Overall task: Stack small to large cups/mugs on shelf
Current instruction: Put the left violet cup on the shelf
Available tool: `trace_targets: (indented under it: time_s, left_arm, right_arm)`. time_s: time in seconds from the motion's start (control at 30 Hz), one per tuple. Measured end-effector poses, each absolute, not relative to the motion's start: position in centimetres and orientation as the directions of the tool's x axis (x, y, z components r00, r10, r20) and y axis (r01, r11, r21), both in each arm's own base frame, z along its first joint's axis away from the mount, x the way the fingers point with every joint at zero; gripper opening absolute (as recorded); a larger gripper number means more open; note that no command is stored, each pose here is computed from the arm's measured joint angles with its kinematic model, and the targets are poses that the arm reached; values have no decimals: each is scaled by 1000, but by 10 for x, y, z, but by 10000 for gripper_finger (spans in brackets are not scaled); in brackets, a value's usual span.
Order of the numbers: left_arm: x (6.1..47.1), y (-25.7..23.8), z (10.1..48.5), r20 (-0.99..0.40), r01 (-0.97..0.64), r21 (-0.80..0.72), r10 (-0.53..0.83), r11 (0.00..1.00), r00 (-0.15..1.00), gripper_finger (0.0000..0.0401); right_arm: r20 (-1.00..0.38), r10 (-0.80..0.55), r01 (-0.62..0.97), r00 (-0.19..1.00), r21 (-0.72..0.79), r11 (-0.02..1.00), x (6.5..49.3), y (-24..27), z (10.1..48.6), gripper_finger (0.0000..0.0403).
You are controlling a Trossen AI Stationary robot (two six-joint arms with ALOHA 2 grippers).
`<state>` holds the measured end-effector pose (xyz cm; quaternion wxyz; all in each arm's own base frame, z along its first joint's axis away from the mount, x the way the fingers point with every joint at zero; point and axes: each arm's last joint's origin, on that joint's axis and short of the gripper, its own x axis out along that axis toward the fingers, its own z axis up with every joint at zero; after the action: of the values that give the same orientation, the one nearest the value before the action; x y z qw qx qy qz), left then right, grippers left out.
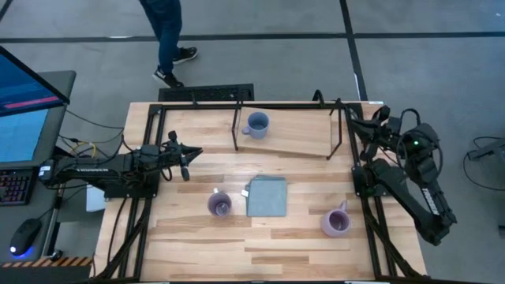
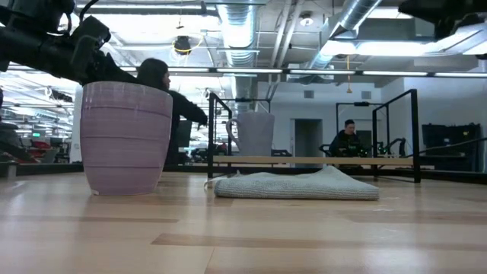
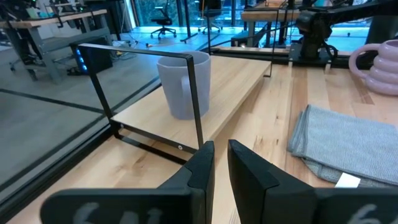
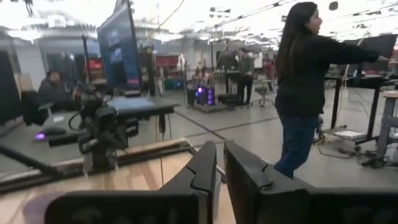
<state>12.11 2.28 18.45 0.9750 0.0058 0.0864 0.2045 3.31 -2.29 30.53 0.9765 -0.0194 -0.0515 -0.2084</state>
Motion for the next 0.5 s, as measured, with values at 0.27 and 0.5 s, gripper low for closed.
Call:
trace_targets:
  time_s: [0.27,0.5]
  left_arm:
    - [121,23,184,-167,-397,47,400,916,901,35]
    - [121,23,184,-167,-398,47,400,916,901,35]
  right_arm:
    - [49,-405,408,913,-43,912,23,-6,319,87]
    - [44,-405,406,913,-4,914,22,-4,321,133]
